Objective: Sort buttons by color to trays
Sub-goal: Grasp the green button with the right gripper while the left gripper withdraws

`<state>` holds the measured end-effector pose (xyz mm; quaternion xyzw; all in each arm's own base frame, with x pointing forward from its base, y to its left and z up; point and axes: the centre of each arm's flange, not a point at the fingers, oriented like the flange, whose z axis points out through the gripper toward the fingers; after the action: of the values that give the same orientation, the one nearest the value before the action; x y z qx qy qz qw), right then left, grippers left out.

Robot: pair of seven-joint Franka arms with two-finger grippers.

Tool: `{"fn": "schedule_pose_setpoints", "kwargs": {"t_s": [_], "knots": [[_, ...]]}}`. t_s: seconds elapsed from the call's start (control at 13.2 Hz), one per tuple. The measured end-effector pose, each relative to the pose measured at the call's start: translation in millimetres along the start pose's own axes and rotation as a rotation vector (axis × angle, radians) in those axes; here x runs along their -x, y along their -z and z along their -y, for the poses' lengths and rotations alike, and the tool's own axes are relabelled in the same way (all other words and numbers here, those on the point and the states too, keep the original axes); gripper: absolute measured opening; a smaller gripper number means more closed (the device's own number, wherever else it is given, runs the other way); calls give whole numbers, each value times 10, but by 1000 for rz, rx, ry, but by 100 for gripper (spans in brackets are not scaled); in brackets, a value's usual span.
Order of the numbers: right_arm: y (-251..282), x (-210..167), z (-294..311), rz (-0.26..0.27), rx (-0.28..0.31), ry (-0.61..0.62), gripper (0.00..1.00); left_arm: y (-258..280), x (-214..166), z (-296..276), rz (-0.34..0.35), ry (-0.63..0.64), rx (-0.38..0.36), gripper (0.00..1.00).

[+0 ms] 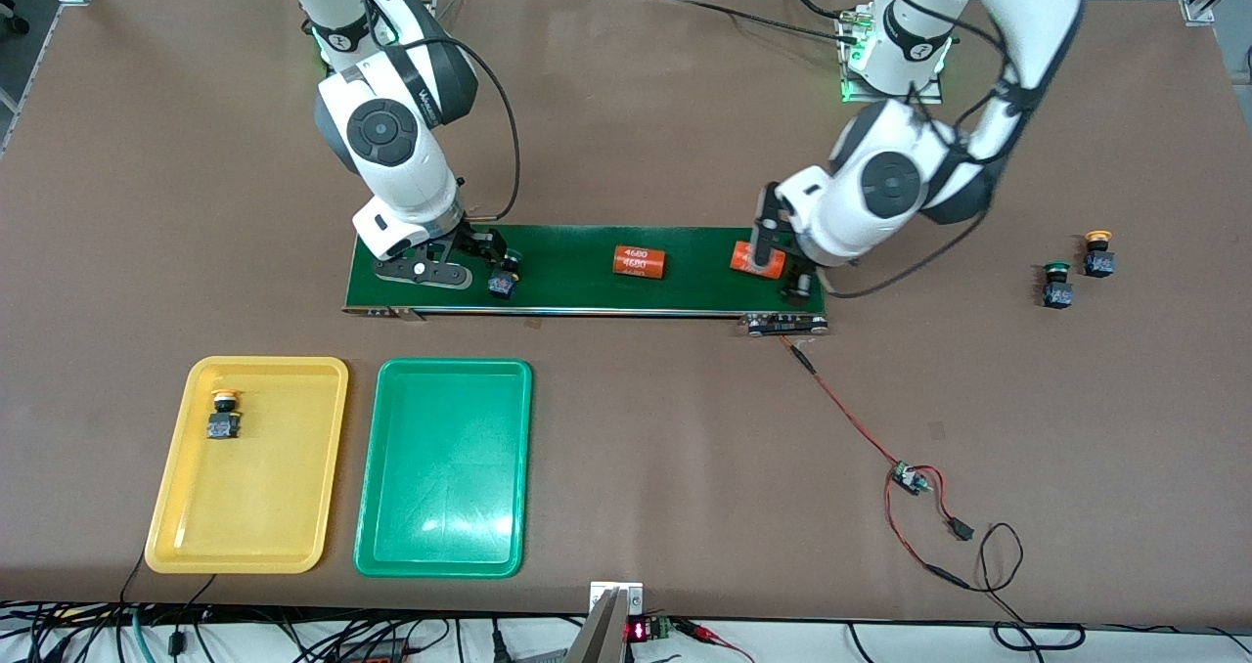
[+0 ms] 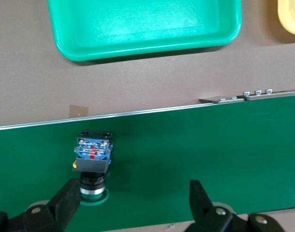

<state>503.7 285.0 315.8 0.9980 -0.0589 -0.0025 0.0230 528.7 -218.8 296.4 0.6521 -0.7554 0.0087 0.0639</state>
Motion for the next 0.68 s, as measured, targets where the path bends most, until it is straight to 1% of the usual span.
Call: {"fn": "schedule_pose_setpoints", "kwargs": {"t_s": [0.08, 0.23, 0.38, 0.45, 0.53, 0.61, 0.68], "knots": [[-20, 5, 18, -3, 2, 3, 100, 165, 359, 69, 9, 10, -23, 100], [-72, 2, 38, -5, 0, 7, 100, 341, 1283, 146, 20, 64, -47, 100], [-145, -7, 53, -5, -3, 11, 100, 290, 2207, 75, 27, 177, -35, 100], [-180, -15, 56, -11, 0, 19, 100, 204, 2565, 4, 30, 227, -18, 100], [-220, -23, 57, -15, 5, 26, 100, 116, 2832, -62, 31, 259, -1, 100], [-260, -36, 55, -19, 6, 30, 100, 41, 2983, -105, 30, 279, 12, 100], [-291, -58, 46, -24, 1, 28, 100, -10, 3051, -126, 28, 293, 20, 100]]}}
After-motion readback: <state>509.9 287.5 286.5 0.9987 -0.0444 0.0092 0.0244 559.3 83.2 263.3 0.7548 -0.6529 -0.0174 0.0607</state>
